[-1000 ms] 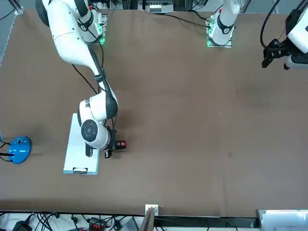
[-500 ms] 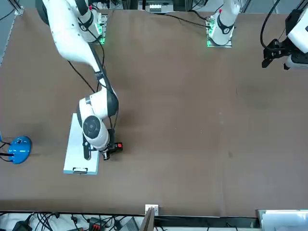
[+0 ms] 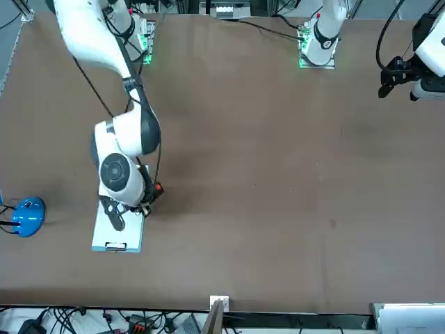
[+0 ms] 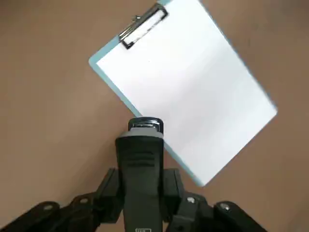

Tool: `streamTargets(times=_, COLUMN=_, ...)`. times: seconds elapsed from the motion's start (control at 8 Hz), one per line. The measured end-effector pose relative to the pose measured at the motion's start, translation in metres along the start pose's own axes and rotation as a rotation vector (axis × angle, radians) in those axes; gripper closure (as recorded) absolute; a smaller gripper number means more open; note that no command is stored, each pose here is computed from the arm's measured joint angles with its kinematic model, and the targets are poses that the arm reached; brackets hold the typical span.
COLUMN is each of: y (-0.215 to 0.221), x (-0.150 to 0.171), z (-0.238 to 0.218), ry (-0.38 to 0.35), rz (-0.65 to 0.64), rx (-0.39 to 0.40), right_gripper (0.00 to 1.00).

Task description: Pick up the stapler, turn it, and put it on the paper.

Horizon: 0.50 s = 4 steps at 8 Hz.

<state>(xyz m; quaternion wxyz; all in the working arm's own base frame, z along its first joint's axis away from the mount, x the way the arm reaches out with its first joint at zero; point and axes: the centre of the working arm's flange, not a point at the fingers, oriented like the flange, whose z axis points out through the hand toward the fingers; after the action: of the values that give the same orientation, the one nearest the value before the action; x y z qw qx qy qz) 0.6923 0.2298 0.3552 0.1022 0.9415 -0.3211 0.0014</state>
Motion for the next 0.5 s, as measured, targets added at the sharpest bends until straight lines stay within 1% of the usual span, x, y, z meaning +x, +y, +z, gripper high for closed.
streamTargets(times=0.25, y=0.029, x=0.009, z=0.004, ry=-0.028, rz=-0.281, rx=-0.028, right_gripper=0.59)
streamTargets(times=0.5, y=0.066, x=0.025, z=0.011, ry=-0.061, rz=-0.519, rx=-0.037, right_gripper=0.59)
